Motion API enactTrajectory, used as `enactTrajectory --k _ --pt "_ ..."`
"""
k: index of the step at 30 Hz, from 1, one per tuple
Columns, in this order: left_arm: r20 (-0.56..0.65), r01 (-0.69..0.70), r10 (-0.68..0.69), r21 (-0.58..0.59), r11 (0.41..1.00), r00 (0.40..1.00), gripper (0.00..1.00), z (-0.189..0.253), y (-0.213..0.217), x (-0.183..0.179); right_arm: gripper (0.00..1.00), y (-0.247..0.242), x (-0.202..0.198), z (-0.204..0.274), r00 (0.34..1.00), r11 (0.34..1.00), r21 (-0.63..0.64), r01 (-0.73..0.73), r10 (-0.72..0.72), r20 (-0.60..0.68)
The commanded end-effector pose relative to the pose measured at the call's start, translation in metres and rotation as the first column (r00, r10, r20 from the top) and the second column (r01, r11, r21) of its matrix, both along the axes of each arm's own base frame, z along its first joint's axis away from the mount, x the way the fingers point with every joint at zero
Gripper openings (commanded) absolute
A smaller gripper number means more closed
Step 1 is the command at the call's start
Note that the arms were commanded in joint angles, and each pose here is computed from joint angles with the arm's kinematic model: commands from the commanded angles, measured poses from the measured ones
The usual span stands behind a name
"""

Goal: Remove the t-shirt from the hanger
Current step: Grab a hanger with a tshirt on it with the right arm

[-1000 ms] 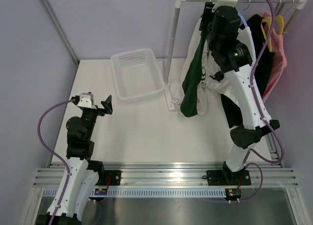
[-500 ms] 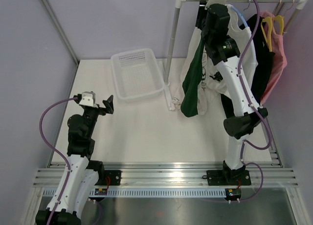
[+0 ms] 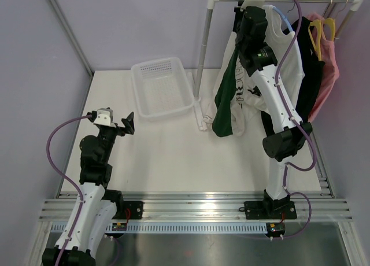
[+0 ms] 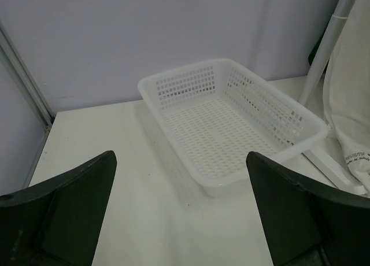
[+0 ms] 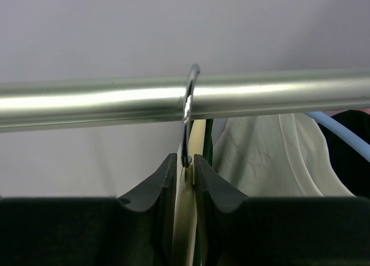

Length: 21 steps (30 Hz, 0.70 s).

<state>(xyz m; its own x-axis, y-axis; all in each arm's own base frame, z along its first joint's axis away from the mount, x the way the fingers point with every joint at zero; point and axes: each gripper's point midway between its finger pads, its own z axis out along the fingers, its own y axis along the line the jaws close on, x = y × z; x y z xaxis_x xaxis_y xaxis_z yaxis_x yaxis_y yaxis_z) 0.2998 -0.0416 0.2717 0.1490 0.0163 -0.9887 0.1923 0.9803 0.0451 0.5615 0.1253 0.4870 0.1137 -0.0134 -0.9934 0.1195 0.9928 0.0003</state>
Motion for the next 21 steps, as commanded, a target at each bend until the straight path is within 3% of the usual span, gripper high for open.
enactTrajectory --k 1,3,4,8,21 --pt "0.052 0.017 -0.017 0.012 1.000 0.998 0.99 0.011 -0.002 0.000 0.23 -0.013 -0.011 0.033 0.995 0.999 0.028 0.039 -0.042 0.092" --pt "0.052 0.015 -0.016 0.010 1.000 0.999 0.99 0.011 -0.002 0.000 0.19 -0.015 -0.012 0.035 0.994 0.998 0.031 0.050 -0.052 0.092" --pt "0.054 0.017 -0.017 0.010 1.000 0.998 0.99 0.012 -0.002 -0.001 0.10 -0.016 -0.013 0.035 0.994 0.998 0.033 0.054 -0.057 0.093" --pt "0.054 0.020 -0.020 0.011 1.000 0.998 0.99 0.012 -0.003 -0.001 0.00 -0.016 -0.015 0.037 0.994 0.998 0.039 0.048 -0.052 0.097" --pt "0.053 0.026 -0.027 0.009 1.000 0.998 0.99 0.013 -0.004 0.000 0.00 -0.018 -0.050 0.089 0.979 0.997 0.071 -0.024 0.009 0.204"
